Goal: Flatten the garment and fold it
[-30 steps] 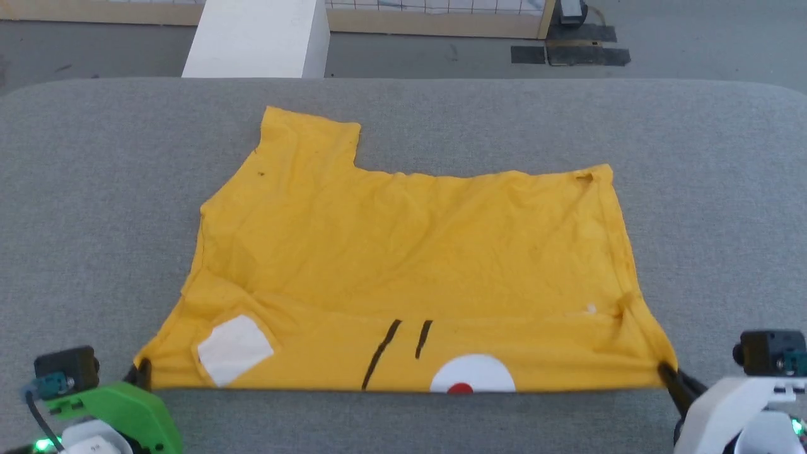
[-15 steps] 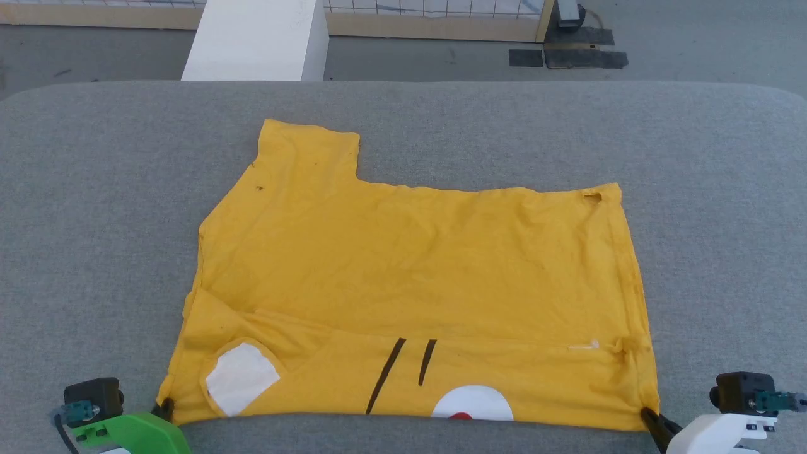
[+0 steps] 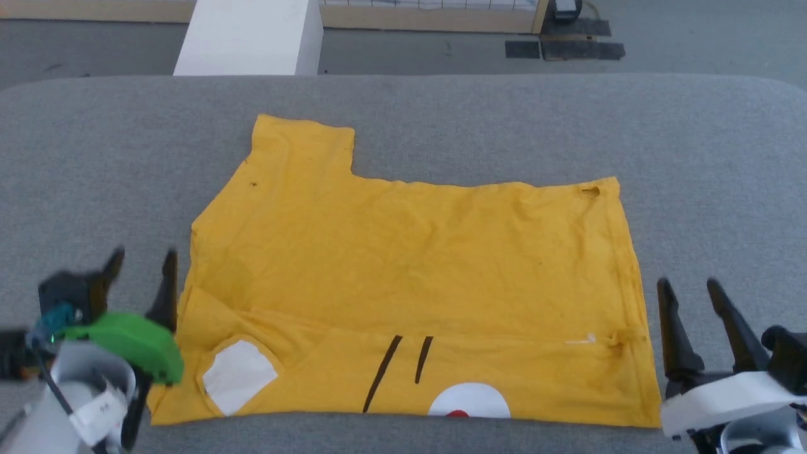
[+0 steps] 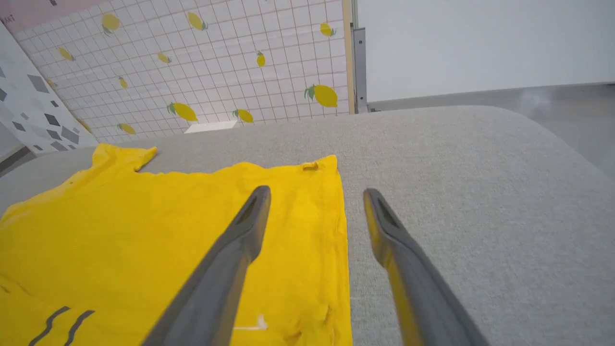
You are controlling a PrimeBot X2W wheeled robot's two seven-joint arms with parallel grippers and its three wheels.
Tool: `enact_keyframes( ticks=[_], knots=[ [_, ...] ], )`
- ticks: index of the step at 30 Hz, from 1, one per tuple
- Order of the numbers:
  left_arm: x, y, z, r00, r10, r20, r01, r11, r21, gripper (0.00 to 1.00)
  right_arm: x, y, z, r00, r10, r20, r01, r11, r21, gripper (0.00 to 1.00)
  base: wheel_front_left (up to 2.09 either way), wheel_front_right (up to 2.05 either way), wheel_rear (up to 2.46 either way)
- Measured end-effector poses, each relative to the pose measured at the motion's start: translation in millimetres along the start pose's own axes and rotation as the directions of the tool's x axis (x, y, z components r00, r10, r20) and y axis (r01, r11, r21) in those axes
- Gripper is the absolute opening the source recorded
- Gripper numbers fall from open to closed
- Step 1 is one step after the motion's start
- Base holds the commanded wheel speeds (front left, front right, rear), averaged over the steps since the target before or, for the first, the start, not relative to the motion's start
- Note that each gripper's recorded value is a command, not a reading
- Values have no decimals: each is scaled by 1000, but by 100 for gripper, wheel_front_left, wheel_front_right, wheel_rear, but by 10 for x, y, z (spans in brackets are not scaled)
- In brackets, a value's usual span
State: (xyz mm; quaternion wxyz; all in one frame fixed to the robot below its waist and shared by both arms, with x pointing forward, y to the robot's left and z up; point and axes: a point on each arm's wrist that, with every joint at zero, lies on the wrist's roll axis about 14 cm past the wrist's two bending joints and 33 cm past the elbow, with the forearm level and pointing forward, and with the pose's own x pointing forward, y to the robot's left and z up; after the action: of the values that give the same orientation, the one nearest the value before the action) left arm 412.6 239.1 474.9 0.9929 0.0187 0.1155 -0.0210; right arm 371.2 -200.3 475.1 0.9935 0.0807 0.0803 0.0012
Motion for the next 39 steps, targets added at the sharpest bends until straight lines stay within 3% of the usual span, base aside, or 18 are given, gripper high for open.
enact_keyframes(
  ticks=[3, 8, 11, 21, 24, 29, 34, 39],
  knots=[
    [270, -151, 437, 986, -96, 140, 86, 993, 76, 100, 106, 87, 181, 993, 27, 117, -23, 999, -39, 100, 0, 0, 0],
    [701, -385, 781, 961, -206, 186, 180, 973, 146, 100, 256, 151, 288, 979, 52, 197, -38, 997, -72, 100, 0, 0, 0],
    [1006, -529, 953, 949, -255, 186, 239, 966, 102, 100, 365, 170, 262, 979, 59, 195, -45, 996, -76, 100, 0, 0, 0],
    [1947, -700, 710, 946, -280, -162, 293, 954, 61, 100, 651, 152, 44, 987, 59, 148, -49, 996, -68, 100, 0, 0, 0],
    [2106, -711, 430, 916, -253, -312, 277, 960, 34, 100, 672, 71, -59, 992, 36, 120, -29, 998, -60, 100, 0, 0, 0],
    [2192, -641, -136, 822, -161, -546, 208, 978, 26, 100, 644, -76, -185, 996, -7, 90, 12, 999, -50, 100, 0, 0, 0],
    [2240, -686, -411, 766, -135, -629, 180, 984, 8, 100, 615, -196, -280, 997, -43, 64, 46, 997, -55, 100, 0, 0, 0],
    [2295, -712, -496, 768, -132, -627, 175, 985, 7, 100, 626, -247, -325, 997, -56, 52, 59, 996, -63, 100, 0, 0, 0]
  ],
)
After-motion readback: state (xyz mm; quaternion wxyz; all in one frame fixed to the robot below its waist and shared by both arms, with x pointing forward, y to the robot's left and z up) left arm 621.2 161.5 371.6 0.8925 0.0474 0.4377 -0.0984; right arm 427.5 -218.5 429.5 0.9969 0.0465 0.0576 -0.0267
